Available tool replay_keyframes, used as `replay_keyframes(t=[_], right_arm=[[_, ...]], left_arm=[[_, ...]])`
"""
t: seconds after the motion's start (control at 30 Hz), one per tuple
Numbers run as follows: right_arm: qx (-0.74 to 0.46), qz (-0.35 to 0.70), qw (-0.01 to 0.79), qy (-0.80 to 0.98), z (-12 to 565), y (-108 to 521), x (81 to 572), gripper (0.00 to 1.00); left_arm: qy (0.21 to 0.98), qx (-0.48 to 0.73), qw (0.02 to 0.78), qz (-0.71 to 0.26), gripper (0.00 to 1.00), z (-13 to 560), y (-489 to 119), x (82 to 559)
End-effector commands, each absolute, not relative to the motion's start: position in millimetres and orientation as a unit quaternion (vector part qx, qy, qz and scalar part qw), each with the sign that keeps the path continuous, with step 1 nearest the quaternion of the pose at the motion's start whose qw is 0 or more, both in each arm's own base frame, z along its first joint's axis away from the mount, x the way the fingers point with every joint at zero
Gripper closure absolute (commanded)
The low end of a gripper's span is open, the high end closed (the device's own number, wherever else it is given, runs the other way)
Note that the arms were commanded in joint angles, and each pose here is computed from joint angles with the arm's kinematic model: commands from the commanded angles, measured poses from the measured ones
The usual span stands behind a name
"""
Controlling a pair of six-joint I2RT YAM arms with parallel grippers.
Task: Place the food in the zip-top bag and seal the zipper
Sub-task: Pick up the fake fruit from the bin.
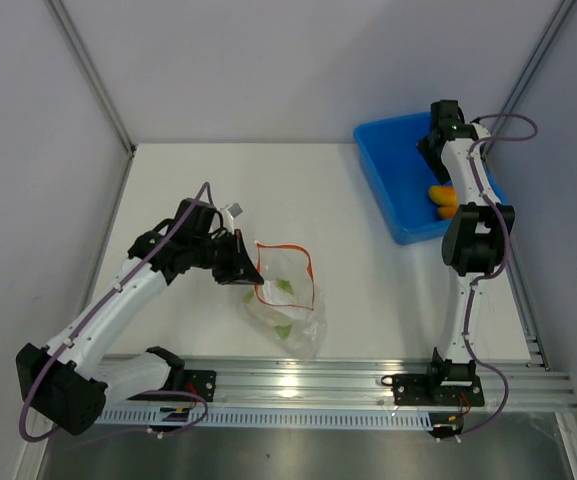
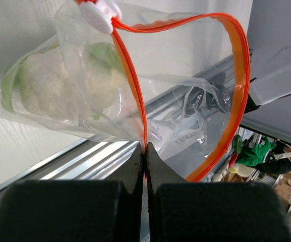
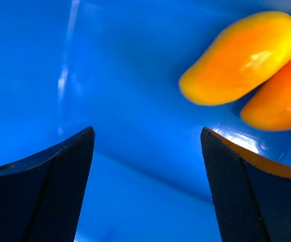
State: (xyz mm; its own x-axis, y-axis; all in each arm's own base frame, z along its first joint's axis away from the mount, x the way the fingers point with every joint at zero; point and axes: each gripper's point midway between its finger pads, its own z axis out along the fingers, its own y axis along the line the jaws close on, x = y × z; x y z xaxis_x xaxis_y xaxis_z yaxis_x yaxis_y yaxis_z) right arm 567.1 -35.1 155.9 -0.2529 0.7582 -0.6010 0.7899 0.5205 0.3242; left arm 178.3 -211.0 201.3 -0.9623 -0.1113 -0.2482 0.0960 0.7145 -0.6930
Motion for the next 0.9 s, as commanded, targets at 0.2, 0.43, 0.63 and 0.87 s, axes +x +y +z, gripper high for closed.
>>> replay_keyframes(t=[0.2, 0.43, 0.63, 0.87], right_arm=[[0.565, -0.059, 0.332, 0.753, 120.6, -65.8, 560.8, 0.13], [0.588, -0.08, 0.328, 0.735, 101.6, -76.5, 562.8, 0.13], [0.607, -0.096, 0.318, 0.722, 88.3, -83.6, 557.8, 0.12], [0.629, -0.102, 0.315, 0.704, 78.0, -95.9, 557.9, 0.12]], left_arm=[[0.911, 0.035, 0.186, -0.366, 0.99, 213.6, -215.7, 210.7], [0.918, 0.049, 0.174, -0.352, 0.99, 211.7, -217.9, 222.0], [0.925, 0.051, 0.164, -0.339, 0.99, 206.9, -214.5, 231.5], [0.927, 0.048, 0.154, -0.339, 0.99, 205.2, -209.9, 243.4]])
